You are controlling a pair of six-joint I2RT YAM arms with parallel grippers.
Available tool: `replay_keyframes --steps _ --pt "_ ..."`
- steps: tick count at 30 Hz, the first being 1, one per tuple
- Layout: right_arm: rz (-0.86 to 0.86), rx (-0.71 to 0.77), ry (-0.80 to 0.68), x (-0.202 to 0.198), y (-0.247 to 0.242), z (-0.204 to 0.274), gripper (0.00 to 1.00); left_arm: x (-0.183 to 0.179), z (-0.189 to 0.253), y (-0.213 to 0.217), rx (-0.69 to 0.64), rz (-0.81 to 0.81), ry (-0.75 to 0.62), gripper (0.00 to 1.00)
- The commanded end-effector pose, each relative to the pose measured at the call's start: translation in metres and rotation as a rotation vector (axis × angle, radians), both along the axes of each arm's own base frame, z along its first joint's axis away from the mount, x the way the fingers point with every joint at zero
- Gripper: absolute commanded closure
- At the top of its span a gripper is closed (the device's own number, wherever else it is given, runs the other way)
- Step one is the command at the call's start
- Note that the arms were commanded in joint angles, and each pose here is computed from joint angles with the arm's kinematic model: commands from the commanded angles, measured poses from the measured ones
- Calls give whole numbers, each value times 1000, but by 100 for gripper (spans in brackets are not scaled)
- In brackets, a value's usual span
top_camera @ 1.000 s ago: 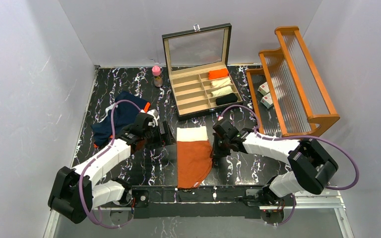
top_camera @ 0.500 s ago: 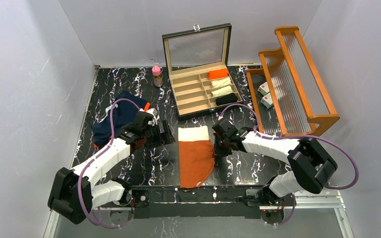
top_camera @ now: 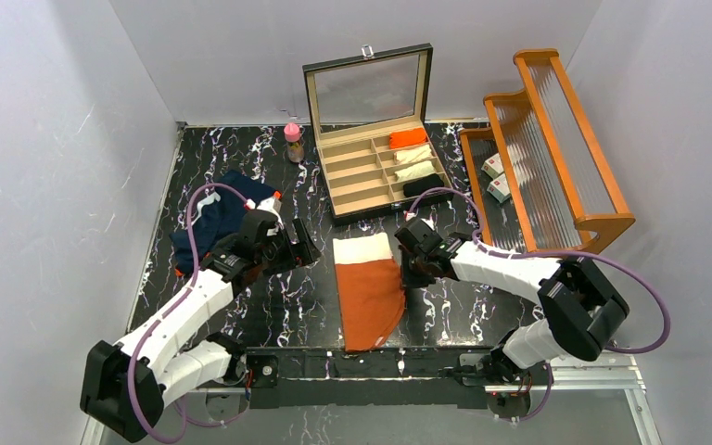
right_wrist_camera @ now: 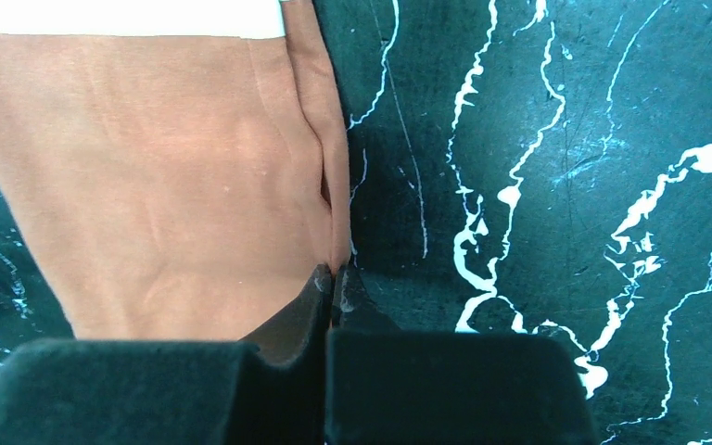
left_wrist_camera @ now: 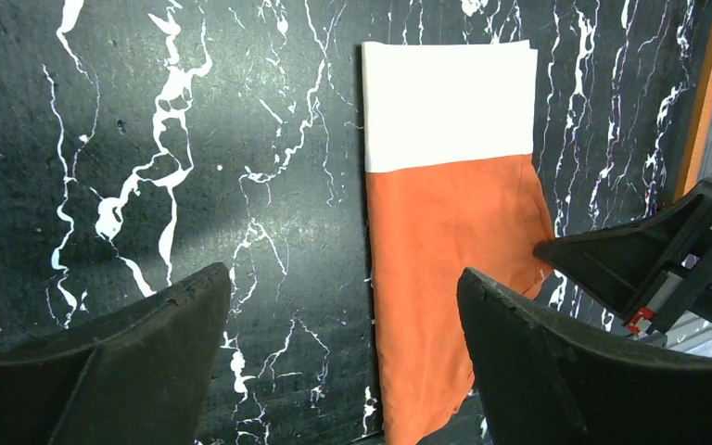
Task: Roll the underwear
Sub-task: Fold the underwear at the center of the board.
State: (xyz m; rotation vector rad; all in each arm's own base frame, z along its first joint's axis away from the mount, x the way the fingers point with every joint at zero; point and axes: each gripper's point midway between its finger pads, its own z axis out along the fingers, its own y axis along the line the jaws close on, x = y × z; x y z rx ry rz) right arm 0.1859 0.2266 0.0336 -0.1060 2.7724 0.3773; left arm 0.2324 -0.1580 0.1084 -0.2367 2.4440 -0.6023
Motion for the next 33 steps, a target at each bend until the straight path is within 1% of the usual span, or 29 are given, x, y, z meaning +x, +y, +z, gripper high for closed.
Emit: replay_keyframes --steps 1,4,8,13,17,23,33 --pt "8 -48 -12 6 -4 1 99 1 0 13 43 53 2 11" --pt "13 -51 -12 6 -4 4 99 3 3 21 58 98 -24 11" --pt "20 -67 -15 8 -5 10 99 5 9 20 36 100 -61 10" --pt "15 -82 -16 12 -4 15 99 5 -1 18 56 86 -21 9" --pt "-1 -100 -31 16 -5 20 99 5 -6 13 45 60 4 7" --pt "-7 -133 -42 21 -5 26 99 9 -12 16 47 66 16 5" --pt "8 -168 -44 22 -5 22 99 8 -14 19 26 72 35 4"
